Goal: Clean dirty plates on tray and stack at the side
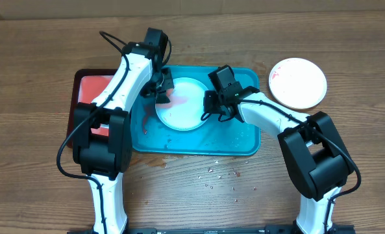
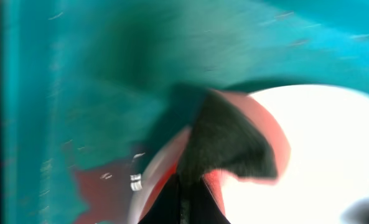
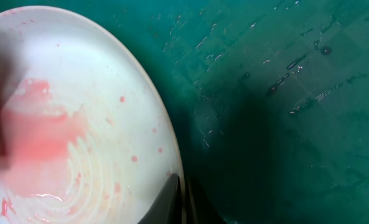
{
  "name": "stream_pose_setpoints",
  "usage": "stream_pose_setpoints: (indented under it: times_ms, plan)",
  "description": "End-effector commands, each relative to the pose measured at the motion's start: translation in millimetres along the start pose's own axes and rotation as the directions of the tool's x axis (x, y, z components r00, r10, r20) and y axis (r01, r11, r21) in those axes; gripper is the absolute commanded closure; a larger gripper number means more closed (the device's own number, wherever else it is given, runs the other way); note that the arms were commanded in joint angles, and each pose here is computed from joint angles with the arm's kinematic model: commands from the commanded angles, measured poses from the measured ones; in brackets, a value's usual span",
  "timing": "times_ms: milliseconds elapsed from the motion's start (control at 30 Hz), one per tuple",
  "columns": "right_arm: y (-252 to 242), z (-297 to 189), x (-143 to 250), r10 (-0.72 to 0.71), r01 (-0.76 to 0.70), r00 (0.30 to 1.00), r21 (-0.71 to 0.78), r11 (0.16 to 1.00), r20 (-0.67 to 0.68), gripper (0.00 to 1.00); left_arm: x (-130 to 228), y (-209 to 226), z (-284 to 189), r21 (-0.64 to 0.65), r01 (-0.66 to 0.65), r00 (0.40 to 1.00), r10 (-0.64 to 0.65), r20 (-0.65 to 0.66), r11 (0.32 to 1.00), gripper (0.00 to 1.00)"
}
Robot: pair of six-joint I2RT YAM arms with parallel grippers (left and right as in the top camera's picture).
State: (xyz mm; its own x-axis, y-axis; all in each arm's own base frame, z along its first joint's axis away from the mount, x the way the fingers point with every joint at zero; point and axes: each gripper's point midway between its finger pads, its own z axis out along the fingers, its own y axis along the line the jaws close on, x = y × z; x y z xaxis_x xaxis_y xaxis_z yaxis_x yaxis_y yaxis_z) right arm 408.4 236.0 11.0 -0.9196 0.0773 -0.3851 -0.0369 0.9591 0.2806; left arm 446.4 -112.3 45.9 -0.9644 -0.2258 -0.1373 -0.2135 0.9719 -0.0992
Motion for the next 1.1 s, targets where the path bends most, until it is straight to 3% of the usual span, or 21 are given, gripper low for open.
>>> stream_pose_setpoints:
  times_ms: [0,267,467,633,767,933,1067]
  plan:
    - [-5,0,-6,-0.007,0.007,1.0,0.024,1.0,0.021,0.96,7,-43,-8,0.197,-0.063,0.996,0.073,-0.042,0.978,0.96]
    - [-4,0,-8,-0.007,0.007,1.0,0.02,1.0,0.027,0.96,32,-76,15,0.186,-0.146,0.984,0.162,-0.071,0.972,0.96]
    - [-4,0,-7,-0.007,0.007,1.0,0.022,1.0,0.023,0.96,43,-67,53,0.098,-0.158,0.978,0.17,-0.119,0.982,0.96]
    - [-5,0,-6,-0.007,0.007,1.0,0.025,1.0,0.019,0.96,36,-50,51,0.075,-0.109,0.984,0.119,-0.132,0.991,0.96]
    - [-5,0,-6,-0.007,0.007,1.0,0.025,1.0,0.019,0.96,22,-7,41,-0.113,-0.099,0.991,0.087,-0.107,0.989,0.96]
    - [-4,0,-7,-0.007,0.007,1.0,0.022,1.0,0.023,0.96,2,41,21,-0.346,-0.093,0.996,0.081,-0.048,0.933,0.96]
    - [-4,0,-7,-0.007,0.007,1.0,0.023,1.0,0.022,0.96,-9,45,4,-0.384,-0.076,0.997,0.076,-0.014,0.92,0.96]
